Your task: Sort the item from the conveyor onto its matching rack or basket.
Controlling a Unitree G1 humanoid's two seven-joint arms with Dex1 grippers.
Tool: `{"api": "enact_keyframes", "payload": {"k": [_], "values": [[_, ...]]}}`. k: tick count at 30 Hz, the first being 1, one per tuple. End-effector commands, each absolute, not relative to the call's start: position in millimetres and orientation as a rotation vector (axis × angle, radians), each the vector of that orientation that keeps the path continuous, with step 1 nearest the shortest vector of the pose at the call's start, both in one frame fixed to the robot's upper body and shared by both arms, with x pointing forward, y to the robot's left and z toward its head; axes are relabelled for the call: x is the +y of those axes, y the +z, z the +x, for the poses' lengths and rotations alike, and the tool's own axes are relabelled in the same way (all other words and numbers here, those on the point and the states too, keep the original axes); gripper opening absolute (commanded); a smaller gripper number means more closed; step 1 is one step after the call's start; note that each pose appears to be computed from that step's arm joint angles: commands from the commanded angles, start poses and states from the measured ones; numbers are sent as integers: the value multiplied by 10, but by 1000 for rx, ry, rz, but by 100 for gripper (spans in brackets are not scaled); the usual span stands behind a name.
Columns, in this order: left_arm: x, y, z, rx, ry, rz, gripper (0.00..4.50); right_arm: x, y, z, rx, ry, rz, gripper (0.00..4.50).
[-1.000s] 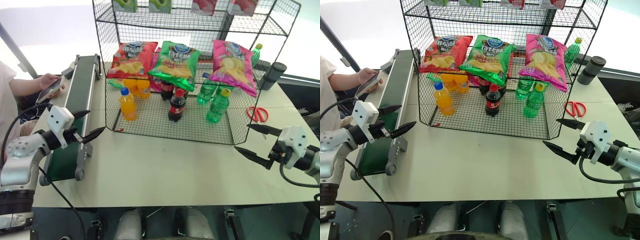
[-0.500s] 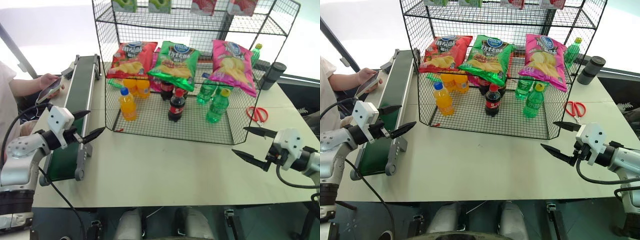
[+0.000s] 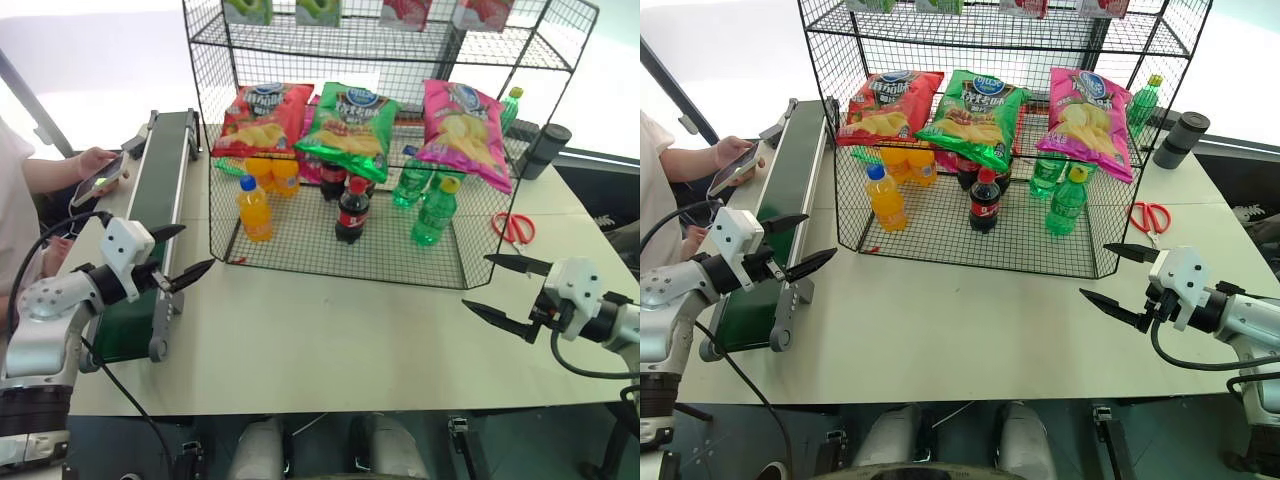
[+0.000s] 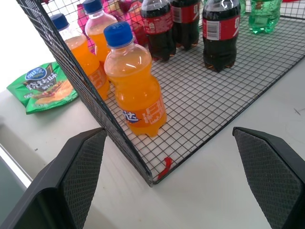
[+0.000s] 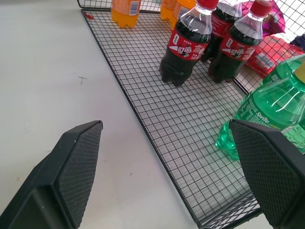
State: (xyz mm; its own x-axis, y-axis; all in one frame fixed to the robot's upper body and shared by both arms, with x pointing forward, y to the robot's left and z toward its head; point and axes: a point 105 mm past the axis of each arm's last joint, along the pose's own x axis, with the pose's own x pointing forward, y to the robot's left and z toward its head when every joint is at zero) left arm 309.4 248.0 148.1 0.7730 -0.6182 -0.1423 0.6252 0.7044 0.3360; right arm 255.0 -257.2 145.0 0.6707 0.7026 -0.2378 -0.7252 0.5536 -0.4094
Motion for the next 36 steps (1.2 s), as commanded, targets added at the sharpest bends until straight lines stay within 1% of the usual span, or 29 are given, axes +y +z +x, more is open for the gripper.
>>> {"api": "enact_keyframes", "payload": {"k": [1, 13, 17, 21, 29, 36], "values": [[2433, 1571, 3082, -10, -701, 408, 450, -2570, 1519, 2550, 30, 839, -527, 442], [2437, 1612, 3113, -31, -671, 402, 450, -2558, 1494, 2574, 33, 837, -531, 442], [2399, 1586, 3115, -35, -682, 398, 450, -2495, 1515, 2587, 22, 848, -541, 442], [2372, 1567, 3114, -36, -686, 397, 450, -2519, 1532, 2597, 24, 845, -551, 442], [2304, 1542, 3070, -55, -715, 391, 450, -2523, 1487, 2594, 38, 856, -566, 442], [2273, 1547, 3142, -66, -701, 387, 450, -2502, 1502, 2633, 32, 858, -580, 442]]}}
